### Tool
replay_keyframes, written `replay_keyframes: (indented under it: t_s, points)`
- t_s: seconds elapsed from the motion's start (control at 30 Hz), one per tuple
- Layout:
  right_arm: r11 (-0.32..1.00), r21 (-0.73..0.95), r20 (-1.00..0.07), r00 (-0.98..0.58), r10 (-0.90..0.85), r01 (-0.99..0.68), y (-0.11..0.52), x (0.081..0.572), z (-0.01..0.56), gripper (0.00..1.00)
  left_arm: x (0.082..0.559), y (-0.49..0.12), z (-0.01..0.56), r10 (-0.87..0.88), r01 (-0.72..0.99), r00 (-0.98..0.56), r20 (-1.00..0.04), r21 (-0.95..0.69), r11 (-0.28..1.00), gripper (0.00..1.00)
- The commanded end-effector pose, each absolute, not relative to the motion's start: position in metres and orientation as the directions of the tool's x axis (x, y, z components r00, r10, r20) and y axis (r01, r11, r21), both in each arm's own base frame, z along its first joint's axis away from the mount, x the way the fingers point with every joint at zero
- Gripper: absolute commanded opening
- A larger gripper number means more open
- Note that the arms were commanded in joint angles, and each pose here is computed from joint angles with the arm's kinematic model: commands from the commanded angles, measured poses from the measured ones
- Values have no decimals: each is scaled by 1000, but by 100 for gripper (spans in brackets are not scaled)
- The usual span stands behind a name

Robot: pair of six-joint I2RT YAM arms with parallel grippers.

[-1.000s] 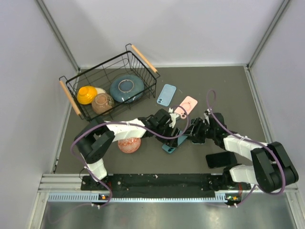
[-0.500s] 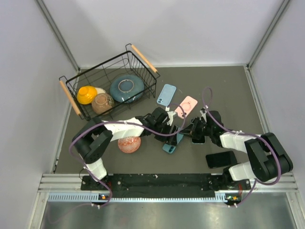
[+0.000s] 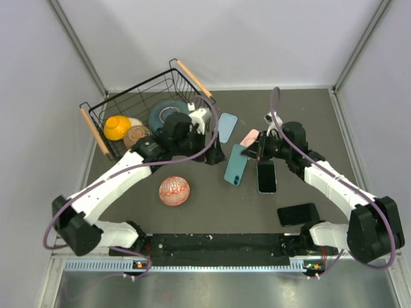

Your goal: Put the phone into the phone case

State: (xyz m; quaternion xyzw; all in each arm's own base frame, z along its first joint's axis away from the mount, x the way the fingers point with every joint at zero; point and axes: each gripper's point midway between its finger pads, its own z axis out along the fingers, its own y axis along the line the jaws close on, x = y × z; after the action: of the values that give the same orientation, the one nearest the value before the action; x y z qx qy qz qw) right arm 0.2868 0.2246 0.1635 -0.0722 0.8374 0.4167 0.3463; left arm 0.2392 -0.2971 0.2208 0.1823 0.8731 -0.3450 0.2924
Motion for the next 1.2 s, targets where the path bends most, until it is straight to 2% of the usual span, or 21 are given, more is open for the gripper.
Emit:
replay_keyframes:
  t_s: [0.0, 0.1, 0.13, 0.17, 0.23, 0.27, 0.33, 0.37, 0.43, 0.47, 0.63, 0.77, 1.17]
  points:
    - [590, 485, -822, -567, 55, -646, 229, 283, 217, 0, 238, -268, 264, 40, 482, -736, -676, -481, 733, 93]
    - [566, 271, -928, -368, -63, -779, 235, 272, 229, 0, 237, -258, 284, -14, 457, -744, -668, -524, 719, 88]
    - [525, 180, -960, -265, -92, -832, 242, 259, 242, 0, 231, -259, 292, -21, 468, -747, -664, -549, 692, 87]
    - [523, 20, -974, -134, -182, -852, 240, 259, 235, 0, 232, -257, 297, -45, 455, -755, -654, -572, 683, 86]
    - [492, -182, -973, 84, -216, -851, 247, 247, 256, 0, 229, -257, 301, -59, 450, -770, -635, -606, 656, 85]
    - [490, -304, -943, 186, -275, -817, 242, 250, 251, 0, 227, -258, 303, -71, 436, -790, -609, -639, 634, 84]
    - [440, -417, -906, 325, -271, -795, 244, 240, 256, 0, 225, -261, 303, -78, 423, -812, -578, -676, 604, 83]
    - [318, -540, -839, 469, -275, -779, 251, 225, 256, 0, 220, -264, 300, -75, 407, -840, -537, -715, 569, 83]
    - [234, -698, -715, 642, -275, -677, 253, 211, 248, 0, 216, -266, 290, -70, 376, -870, -487, -750, 544, 82]
    - [240, -740, -673, 700, -240, -629, 254, 200, 258, 0, 218, -267, 291, -87, 355, -882, -464, -774, 524, 81]
    - [189, -843, -538, 806, -246, -504, 261, 182, 261, 0, 205, -278, 271, -50, 280, -943, -330, -862, 422, 79]
    - [198, -870, -491, 832, -258, -452, 264, 177, 265, 0, 197, -289, 264, -4, 192, -979, -205, -920, 341, 77]
    - [227, -922, -374, 871, -319, -313, 280, 169, 260, 0, 190, -300, 245, 15, 28, -1000, -25, -969, 246, 73]
